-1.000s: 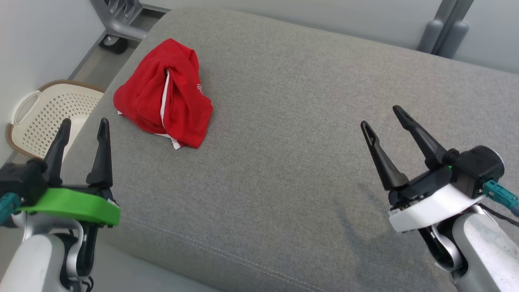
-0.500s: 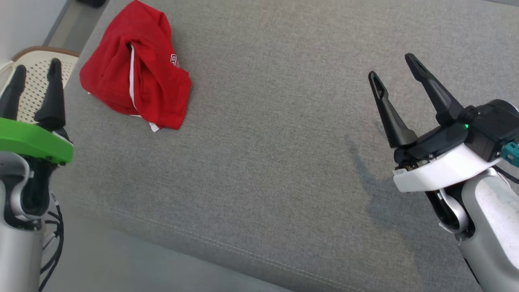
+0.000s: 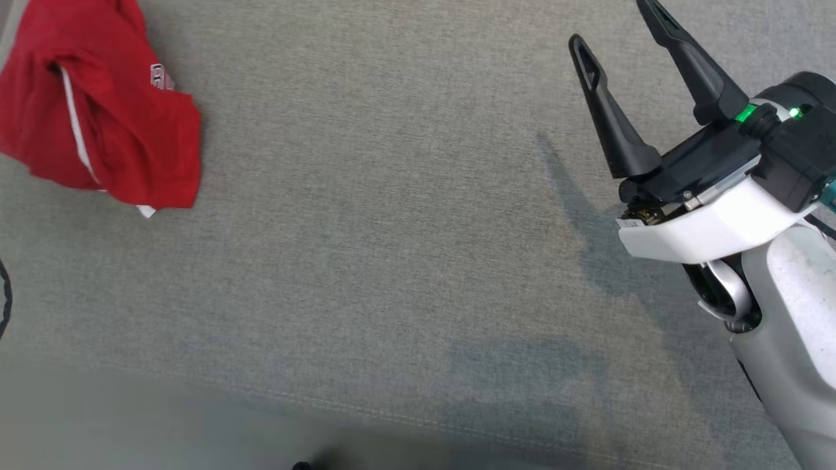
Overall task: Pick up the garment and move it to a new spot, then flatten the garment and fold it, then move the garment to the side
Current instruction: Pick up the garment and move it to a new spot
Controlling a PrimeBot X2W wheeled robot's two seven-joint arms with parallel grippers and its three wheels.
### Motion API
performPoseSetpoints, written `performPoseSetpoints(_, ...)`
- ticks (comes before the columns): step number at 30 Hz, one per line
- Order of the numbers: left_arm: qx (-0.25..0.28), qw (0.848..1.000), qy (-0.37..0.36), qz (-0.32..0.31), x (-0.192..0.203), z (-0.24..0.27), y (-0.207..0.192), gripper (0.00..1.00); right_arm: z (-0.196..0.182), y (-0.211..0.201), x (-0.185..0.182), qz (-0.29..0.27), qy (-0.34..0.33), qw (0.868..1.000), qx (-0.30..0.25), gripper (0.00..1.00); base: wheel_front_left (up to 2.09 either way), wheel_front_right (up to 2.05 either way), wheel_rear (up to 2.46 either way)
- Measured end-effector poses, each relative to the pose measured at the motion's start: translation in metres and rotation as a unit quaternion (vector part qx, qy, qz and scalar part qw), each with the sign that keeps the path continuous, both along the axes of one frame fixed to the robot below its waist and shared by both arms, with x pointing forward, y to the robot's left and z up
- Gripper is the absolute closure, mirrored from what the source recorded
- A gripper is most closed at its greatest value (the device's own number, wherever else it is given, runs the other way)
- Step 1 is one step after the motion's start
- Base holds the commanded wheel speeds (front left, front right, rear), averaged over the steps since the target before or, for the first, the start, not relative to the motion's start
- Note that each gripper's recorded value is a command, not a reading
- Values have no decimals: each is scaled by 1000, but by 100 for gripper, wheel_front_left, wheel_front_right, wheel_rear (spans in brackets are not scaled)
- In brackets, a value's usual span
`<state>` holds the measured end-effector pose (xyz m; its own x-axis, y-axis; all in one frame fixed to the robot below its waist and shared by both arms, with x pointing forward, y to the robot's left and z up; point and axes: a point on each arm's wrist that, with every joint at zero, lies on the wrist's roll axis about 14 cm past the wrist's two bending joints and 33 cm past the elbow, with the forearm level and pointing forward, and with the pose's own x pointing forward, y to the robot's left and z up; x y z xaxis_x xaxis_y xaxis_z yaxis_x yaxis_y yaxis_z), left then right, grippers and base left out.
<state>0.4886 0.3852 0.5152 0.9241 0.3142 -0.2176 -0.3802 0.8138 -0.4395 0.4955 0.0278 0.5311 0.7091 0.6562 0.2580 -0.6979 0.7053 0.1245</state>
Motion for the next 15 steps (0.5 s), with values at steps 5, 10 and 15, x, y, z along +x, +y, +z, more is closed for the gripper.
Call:
performPoseSetpoints(5, -12, 997, 77, -28, 12, -46, -8, 0, -12, -14, 11, -20, 8, 1000, -6, 0, 0, 0, 0)
performPoseSetpoints(10, -40, 983, 166, -64, 21, -104, -31, 0, -32, -31, 20, -46, 23, 999, -16, 0, 0, 0, 0)
performPoseSetpoints(15, -73, 958, 260, -101, 13, -160, -57, 0, -52, -48, 25, -69, 40, 996, -31, 0, 0, 0, 0)
